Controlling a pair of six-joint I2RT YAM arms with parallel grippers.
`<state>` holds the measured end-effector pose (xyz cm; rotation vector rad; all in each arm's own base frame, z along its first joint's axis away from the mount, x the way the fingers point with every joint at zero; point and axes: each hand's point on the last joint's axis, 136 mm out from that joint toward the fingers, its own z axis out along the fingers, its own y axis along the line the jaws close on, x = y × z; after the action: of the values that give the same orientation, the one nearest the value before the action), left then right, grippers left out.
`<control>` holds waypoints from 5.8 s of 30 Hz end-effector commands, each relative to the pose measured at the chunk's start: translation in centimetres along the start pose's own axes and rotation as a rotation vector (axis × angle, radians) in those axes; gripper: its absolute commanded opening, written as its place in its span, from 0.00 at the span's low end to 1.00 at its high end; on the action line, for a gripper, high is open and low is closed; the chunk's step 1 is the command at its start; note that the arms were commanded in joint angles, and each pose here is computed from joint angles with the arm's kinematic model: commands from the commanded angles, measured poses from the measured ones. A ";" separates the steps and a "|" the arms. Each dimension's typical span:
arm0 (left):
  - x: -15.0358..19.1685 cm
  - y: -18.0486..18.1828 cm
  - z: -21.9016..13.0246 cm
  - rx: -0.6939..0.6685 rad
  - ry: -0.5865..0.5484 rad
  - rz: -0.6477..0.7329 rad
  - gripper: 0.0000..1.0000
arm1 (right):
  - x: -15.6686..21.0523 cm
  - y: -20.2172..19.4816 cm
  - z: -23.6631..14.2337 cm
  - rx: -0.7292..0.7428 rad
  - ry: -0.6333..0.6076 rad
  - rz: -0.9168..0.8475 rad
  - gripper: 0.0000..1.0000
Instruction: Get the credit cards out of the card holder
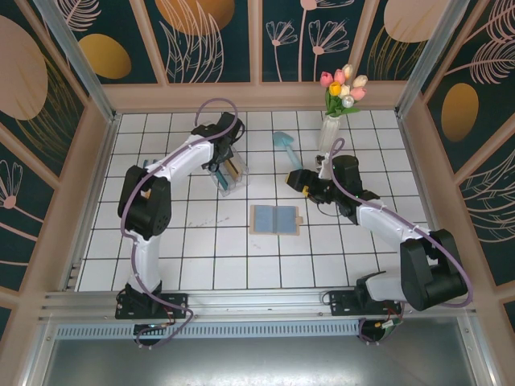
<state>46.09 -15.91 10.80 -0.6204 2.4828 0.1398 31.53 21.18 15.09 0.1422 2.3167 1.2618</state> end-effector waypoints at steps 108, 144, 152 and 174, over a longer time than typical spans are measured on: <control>12.3 9.3 -6.3 0.514 0.144 -0.191 0.30 | 10.0 -4.8 9.3 0.843 0.303 -0.318 0.75; 14.0 6.1 -5.9 0.633 0.256 -0.143 0.29 | 8.2 -2.6 5.6 0.272 0.284 -0.028 0.40; 14.4 4.7 -6.6 0.714 0.291 -0.119 0.28 | 6.8 -4.9 3.9 0.450 0.213 -0.034 0.32; 20.4 -4.7 -9.1 0.873 0.441 0.077 0.24 | 7.0 -10.4 0.7 0.687 0.136 0.050 0.48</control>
<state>28.43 -28.44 6.29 -0.2274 2.6405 -1.0160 27.15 17.54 3.45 0.3468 2.8004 0.3916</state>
